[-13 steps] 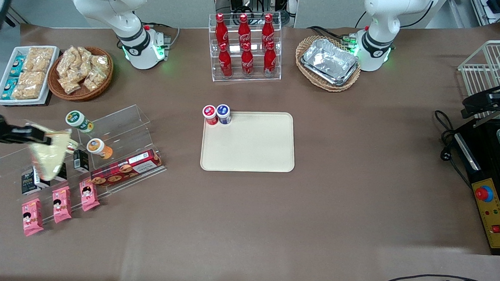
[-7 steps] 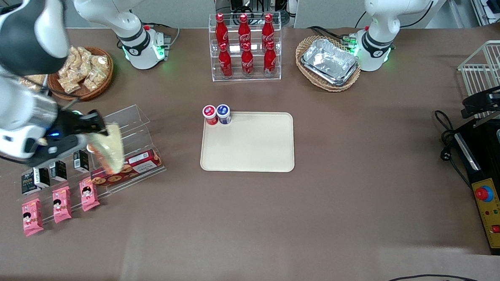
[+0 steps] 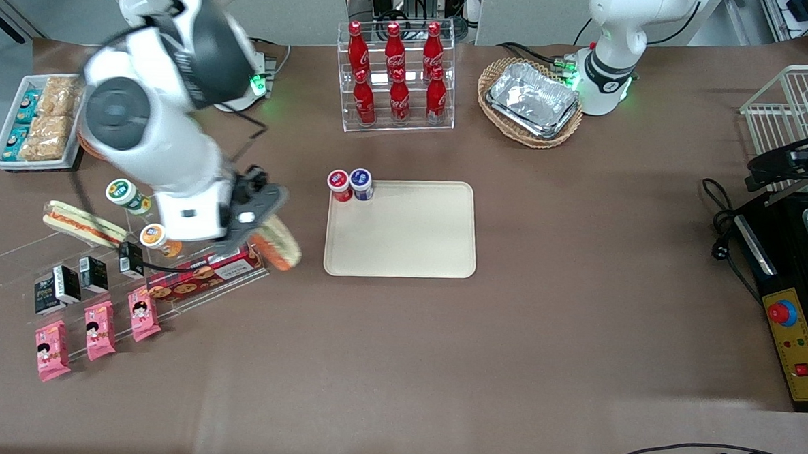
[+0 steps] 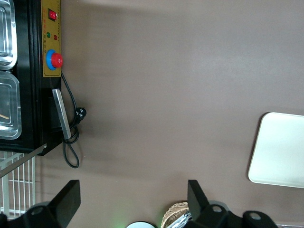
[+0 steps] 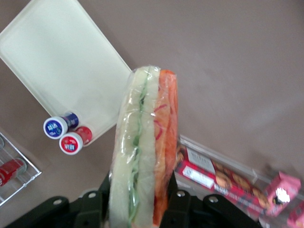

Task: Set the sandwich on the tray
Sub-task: 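Carry the sandwich over the cream tray with the right gripper, then lower the sandwich onto the tray and open the right gripper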

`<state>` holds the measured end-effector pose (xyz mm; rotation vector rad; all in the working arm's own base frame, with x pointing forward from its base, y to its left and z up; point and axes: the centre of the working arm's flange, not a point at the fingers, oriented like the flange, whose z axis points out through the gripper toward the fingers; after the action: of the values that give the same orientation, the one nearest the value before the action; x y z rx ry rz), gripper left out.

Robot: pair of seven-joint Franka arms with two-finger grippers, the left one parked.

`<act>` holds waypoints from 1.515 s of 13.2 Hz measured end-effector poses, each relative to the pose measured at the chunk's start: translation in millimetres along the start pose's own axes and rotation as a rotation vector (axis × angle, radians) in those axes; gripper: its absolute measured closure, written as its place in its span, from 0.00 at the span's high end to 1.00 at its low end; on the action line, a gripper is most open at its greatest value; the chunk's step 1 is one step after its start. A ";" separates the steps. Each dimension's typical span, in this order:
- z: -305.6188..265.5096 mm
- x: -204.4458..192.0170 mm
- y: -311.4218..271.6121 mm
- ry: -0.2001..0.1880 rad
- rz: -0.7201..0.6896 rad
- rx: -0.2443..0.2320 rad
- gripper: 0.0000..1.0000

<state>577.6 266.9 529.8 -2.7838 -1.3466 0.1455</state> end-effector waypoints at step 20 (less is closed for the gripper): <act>210.6 145.3 -164.0 -0.068 -0.657 -0.263 0.48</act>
<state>517.5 482.7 324.4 -2.3557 -2.3525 0.0345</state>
